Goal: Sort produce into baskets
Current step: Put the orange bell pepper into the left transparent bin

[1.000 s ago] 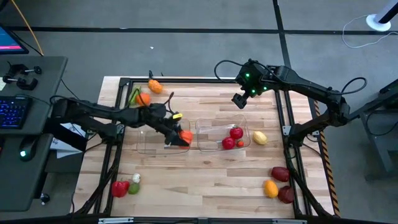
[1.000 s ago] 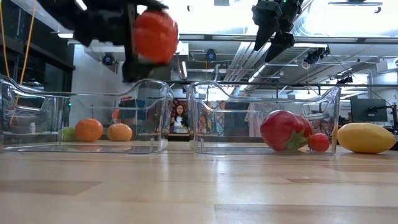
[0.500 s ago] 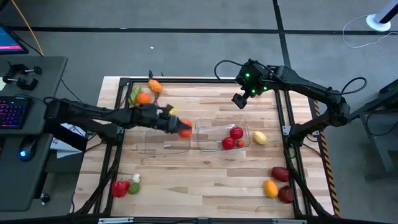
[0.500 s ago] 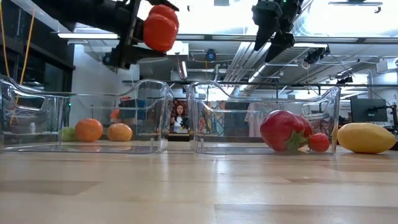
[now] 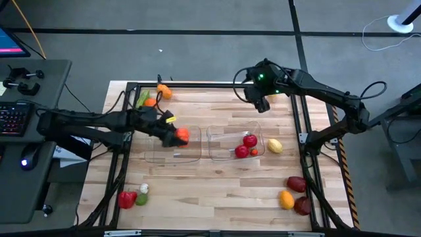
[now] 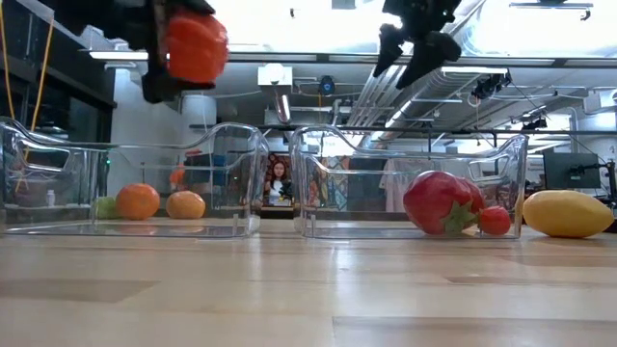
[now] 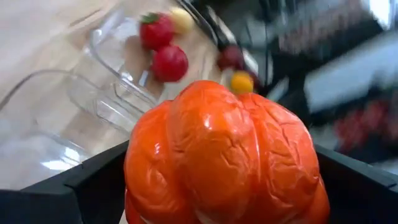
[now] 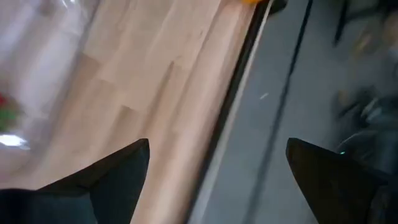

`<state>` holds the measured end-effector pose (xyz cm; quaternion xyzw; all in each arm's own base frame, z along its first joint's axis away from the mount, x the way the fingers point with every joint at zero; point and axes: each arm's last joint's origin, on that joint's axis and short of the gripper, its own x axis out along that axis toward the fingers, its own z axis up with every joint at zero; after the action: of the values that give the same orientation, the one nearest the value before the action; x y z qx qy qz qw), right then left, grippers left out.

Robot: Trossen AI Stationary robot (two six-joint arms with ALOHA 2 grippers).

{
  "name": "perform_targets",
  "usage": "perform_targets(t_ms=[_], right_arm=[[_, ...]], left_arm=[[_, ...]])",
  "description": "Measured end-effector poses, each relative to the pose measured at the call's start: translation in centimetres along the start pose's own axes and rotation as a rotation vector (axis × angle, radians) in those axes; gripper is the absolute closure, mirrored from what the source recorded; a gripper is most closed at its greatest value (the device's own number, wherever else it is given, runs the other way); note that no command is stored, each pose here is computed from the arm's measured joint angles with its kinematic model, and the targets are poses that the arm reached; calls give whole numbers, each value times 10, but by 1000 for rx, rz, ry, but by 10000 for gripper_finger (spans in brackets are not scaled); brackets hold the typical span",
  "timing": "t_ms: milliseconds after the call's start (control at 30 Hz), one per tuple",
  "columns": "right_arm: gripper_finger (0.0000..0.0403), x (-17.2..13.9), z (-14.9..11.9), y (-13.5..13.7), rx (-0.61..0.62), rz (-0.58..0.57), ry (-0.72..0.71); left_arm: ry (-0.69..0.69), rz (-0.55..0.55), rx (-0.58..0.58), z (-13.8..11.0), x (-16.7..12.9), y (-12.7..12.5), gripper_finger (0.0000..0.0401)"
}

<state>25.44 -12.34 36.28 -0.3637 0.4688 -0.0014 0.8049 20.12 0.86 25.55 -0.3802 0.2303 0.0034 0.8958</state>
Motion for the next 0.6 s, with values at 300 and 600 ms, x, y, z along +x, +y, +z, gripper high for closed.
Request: perform_targets(t_ms=[300,600], right_arm=[[33,0,13,-8,136,-18,-215],[33,18,61,-28,1301,231,-644]], left_arm=[[122,301,671,-14,-31,19,1],[66,568,761,-5,-33,30,1]])
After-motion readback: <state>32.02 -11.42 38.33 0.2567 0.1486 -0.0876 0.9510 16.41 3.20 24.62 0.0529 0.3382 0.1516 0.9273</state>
